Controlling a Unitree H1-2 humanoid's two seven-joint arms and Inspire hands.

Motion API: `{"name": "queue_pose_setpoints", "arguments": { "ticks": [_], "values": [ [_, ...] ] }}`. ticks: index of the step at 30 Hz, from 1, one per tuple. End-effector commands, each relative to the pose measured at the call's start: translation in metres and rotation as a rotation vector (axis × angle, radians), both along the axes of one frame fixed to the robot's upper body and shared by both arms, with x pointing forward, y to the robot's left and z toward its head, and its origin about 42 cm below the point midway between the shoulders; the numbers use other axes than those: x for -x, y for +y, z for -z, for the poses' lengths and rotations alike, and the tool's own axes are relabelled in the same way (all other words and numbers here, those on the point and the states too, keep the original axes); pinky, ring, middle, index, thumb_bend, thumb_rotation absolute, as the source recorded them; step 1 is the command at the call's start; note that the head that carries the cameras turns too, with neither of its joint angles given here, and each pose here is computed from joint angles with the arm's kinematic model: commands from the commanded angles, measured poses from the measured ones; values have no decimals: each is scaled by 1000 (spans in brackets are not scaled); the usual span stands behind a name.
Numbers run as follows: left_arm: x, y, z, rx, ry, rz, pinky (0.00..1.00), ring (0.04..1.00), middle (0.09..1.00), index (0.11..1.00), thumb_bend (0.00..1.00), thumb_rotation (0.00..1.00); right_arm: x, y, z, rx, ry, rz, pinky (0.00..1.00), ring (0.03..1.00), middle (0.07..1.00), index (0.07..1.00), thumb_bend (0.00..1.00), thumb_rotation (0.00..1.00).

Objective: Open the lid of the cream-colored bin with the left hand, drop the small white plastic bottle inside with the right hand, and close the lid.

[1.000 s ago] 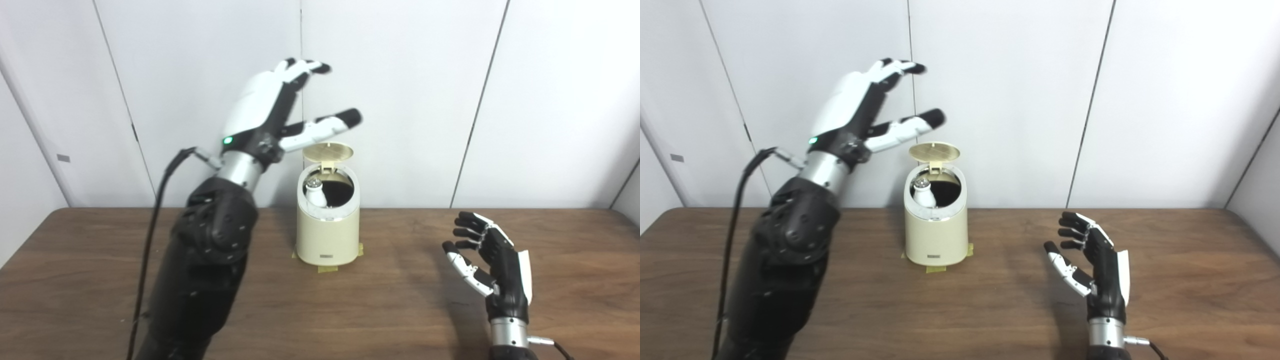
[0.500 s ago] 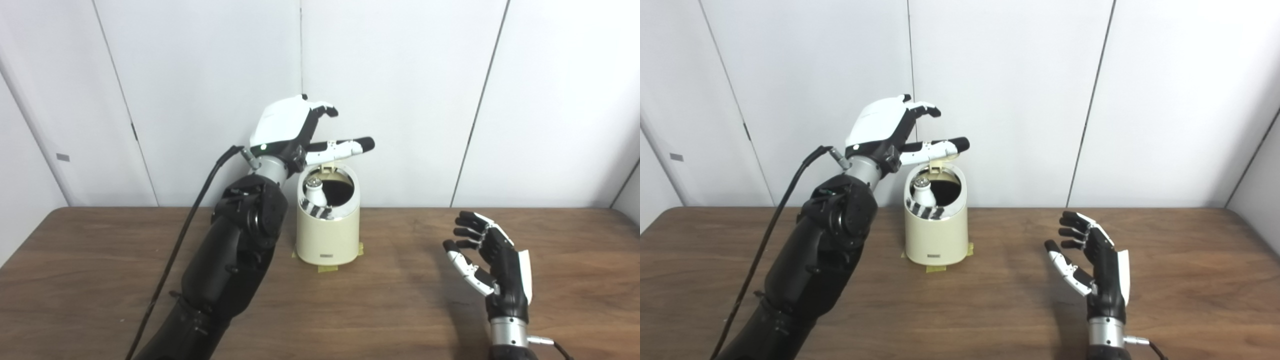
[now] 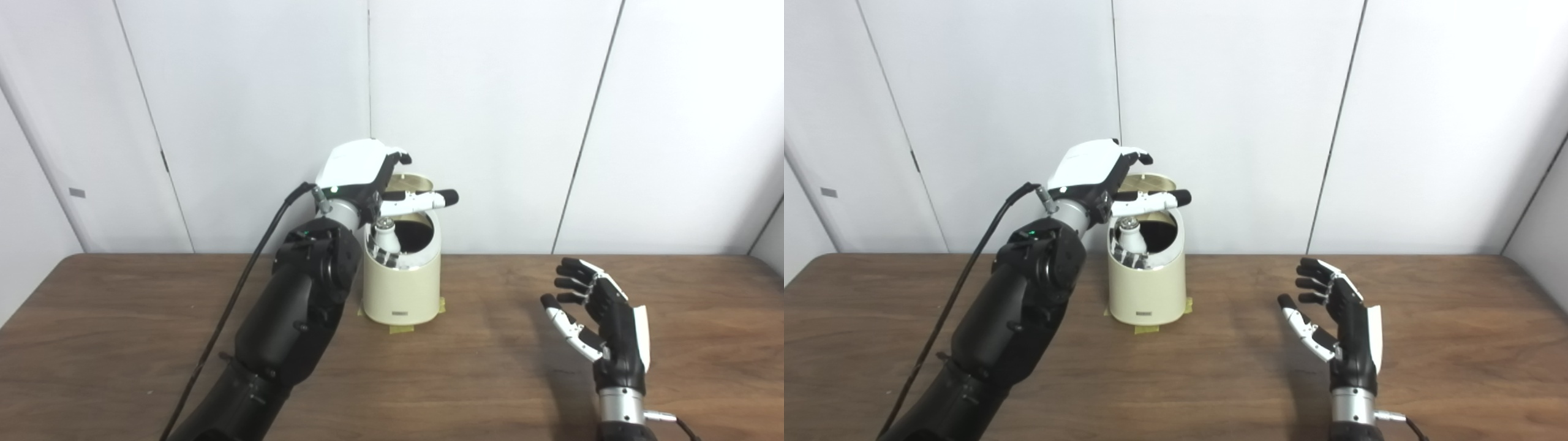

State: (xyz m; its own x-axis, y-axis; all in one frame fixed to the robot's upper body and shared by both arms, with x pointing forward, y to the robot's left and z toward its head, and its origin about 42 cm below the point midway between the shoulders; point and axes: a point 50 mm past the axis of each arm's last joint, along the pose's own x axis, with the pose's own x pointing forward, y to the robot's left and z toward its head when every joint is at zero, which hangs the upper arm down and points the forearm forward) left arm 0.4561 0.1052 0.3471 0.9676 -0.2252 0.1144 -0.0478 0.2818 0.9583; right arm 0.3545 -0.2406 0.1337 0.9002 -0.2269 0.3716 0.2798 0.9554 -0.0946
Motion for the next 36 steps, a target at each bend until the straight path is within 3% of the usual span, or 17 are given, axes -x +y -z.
{"name": "queue_pose_setpoints", "arguments": {
  "ticks": [1,9,22,25,36],
  "values": [
    [-1,-9,-38,-1,-100,9,1000,1000,899,861,948,1000,11,12,15,-36,28,-4,558,660,695,688,245,120],
    [6,-19,-30,-49,-45,41,1000,1000,929,873,991,1000,10,12,15,-28,28,-4,555,656,689,686,250,134],
    [25,-20,-15,-185,-91,68,1000,1000,914,879,1000,1000,9,14,14,-16,27,3,549,651,685,683,248,155],
    [31,-19,-10,-212,-97,65,1000,987,875,848,1000,1000,9,14,14,-17,24,0,546,647,684,683,251,154],
    [42,-16,10,-267,-62,43,1000,956,843,817,1000,1000,11,13,11,-21,30,-4,551,654,686,684,253,167]
  ]
}}
